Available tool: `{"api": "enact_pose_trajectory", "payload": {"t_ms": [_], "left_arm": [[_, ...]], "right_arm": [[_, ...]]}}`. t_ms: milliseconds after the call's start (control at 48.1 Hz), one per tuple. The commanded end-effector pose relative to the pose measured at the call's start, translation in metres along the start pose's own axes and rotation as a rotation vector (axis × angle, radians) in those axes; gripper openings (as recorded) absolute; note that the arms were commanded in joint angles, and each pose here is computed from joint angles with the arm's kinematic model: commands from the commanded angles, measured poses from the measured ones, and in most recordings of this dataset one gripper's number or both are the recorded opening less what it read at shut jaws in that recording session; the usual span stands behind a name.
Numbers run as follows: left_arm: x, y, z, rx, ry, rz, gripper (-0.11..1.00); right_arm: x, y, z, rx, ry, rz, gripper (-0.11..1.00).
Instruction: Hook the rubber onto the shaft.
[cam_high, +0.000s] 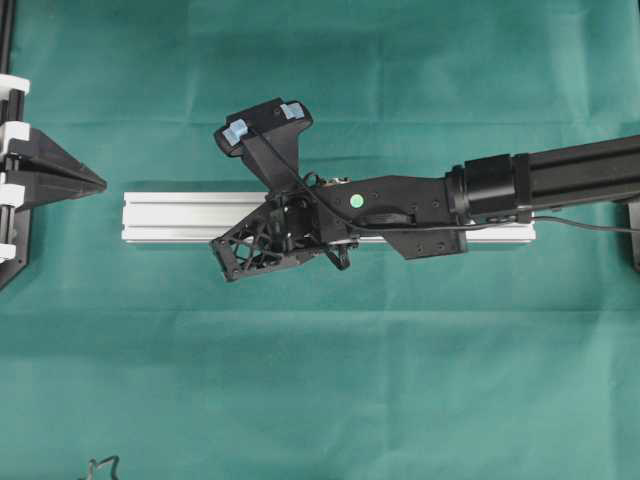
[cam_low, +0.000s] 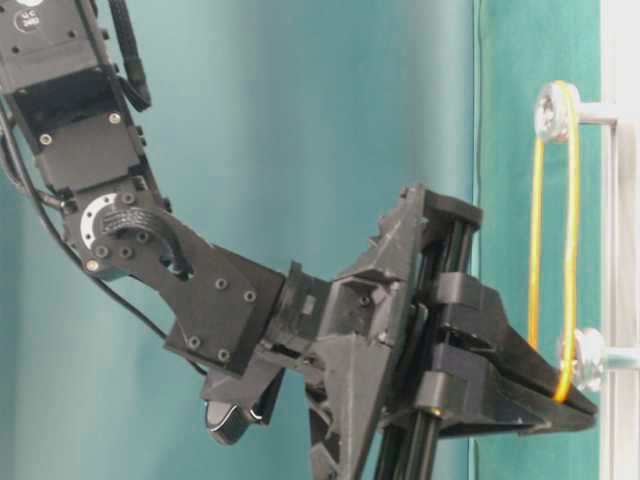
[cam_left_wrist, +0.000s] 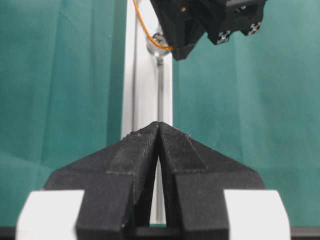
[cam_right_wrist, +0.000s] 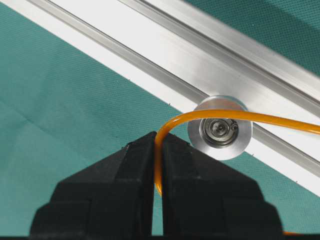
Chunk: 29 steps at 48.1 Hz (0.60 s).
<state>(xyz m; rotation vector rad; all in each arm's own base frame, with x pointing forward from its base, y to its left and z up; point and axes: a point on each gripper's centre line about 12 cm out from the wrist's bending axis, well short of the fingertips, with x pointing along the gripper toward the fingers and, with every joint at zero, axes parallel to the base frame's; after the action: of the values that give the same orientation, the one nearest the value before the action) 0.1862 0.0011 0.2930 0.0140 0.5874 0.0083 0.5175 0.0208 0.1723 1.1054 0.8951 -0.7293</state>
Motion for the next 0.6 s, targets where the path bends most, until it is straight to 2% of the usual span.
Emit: {"api": "enact_pose_trajectory", "payload": {"t_ms": [0, 582], "left_arm": [[-0.003, 0.0, 0.009, 0.003, -0.023, 0.001, 0.0], [-0.003, 0.0, 0.009, 0.003, -0.023, 0.001, 0.0]], "right_arm": [[-0.015, 0.015, 0.004, -0.003, -0.016, 0.064, 0.05], [-0.004, 0.011, 0.006, -0.018, -0.03, 0.048, 0.05]]}}
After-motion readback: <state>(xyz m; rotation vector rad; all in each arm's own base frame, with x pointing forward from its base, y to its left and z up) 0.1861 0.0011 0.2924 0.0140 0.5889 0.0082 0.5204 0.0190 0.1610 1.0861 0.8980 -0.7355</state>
